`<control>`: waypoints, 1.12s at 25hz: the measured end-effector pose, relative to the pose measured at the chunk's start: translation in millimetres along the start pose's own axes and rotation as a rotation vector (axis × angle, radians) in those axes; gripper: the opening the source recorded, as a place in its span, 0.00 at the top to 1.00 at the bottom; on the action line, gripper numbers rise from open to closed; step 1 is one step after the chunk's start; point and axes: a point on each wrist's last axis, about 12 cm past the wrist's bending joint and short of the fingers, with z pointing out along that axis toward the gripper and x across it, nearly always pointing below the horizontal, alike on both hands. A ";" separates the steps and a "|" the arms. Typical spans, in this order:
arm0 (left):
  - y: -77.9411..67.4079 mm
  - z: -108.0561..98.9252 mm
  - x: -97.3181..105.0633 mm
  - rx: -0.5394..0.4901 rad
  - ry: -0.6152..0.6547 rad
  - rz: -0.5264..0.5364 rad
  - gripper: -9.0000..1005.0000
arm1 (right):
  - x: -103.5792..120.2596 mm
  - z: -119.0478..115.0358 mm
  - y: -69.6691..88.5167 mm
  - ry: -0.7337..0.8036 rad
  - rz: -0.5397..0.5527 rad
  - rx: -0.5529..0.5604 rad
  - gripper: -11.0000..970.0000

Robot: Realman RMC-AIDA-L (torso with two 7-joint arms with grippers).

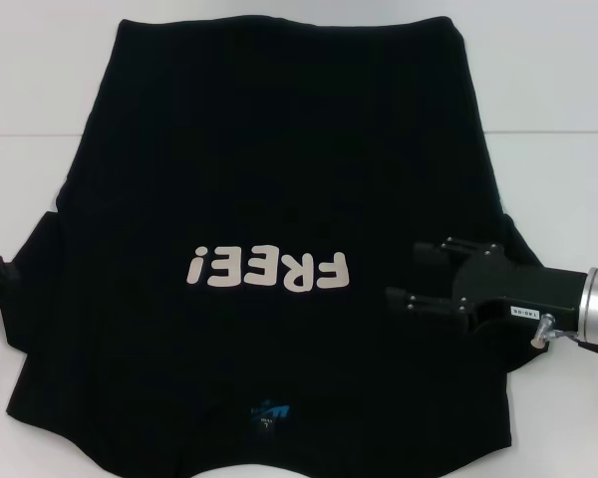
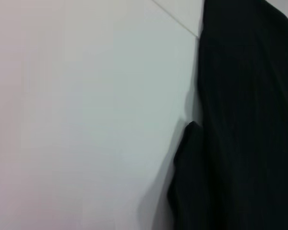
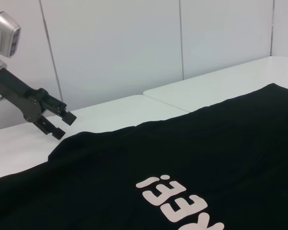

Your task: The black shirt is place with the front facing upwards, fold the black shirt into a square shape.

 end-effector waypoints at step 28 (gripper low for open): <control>-13.3 23.6 10.1 0.009 0.063 0.041 0.13 | -1.8 0.5 0.7 -0.016 0.004 -0.003 0.15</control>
